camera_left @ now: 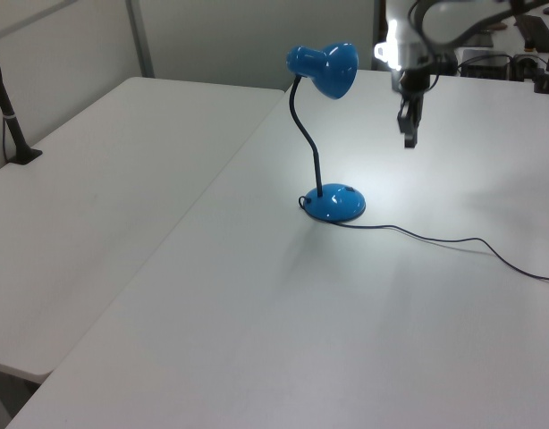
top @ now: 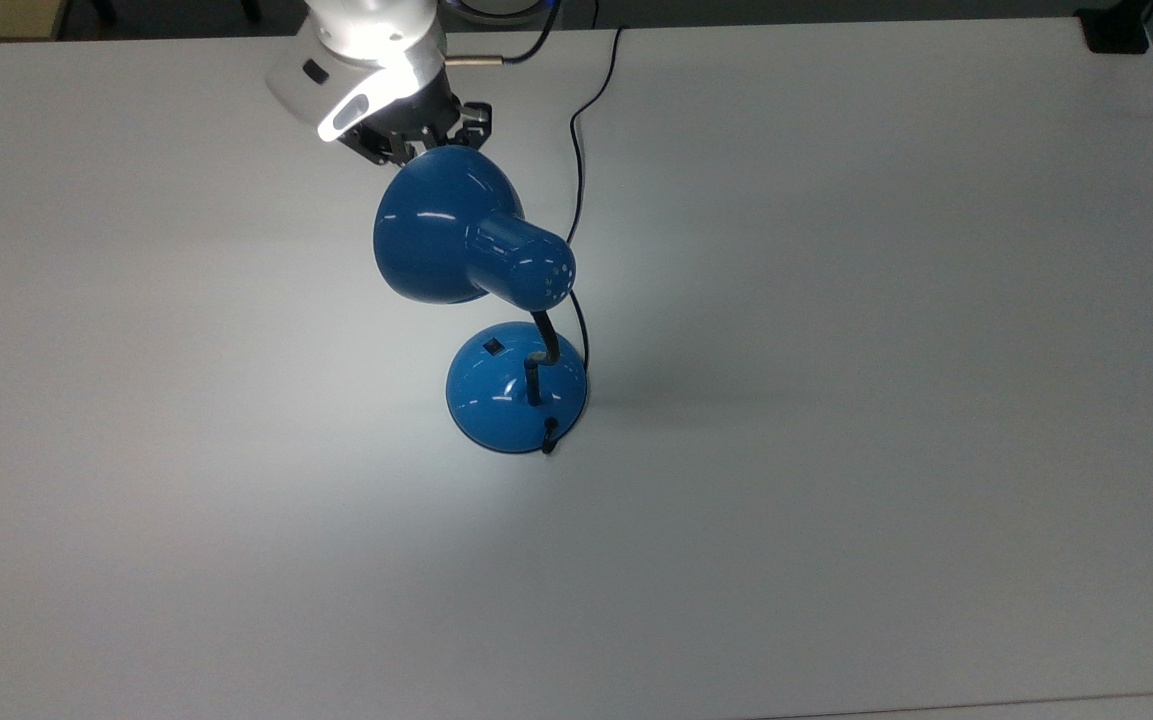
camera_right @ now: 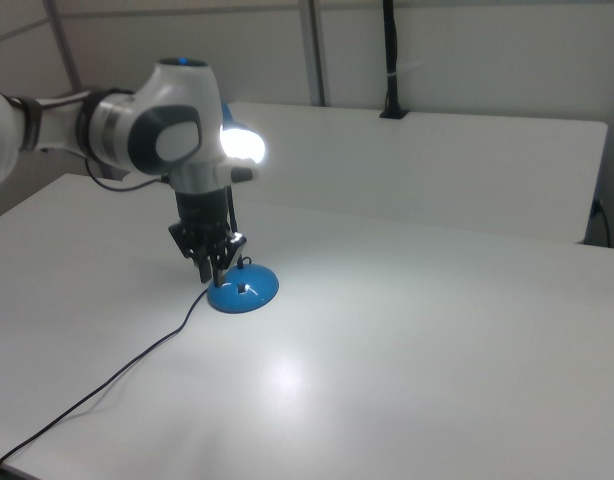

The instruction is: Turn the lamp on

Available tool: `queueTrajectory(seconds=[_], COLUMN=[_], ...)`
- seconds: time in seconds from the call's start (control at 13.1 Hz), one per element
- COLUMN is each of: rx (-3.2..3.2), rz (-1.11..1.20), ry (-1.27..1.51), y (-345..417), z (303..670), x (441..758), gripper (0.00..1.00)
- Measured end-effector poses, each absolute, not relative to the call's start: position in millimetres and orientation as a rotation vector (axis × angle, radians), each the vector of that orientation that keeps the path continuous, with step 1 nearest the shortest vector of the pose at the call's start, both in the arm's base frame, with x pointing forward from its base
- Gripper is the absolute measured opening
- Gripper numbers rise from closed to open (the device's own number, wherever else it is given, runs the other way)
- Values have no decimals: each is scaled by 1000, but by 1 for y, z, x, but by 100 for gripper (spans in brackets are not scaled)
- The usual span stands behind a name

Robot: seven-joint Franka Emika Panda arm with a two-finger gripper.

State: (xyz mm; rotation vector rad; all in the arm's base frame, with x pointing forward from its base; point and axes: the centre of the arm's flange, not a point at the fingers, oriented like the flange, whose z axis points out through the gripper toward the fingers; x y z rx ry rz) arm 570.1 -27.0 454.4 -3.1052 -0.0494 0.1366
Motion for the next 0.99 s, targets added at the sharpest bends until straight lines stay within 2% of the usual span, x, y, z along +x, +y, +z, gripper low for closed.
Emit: queueTrajectory(seconds=[0.3,0.38,0.46,0.69,0.99], rx=[-3114,-3115,-3118,-3124,-3165], rz=[54,35,-8,-116,-129], ry=[-56,-54,-45,5,21], y=[-35,-36,-40,-59,-72], z=[537,549,565,599,604], x=[558,559,561,564,564], gripper=[84,95,100,100,100])
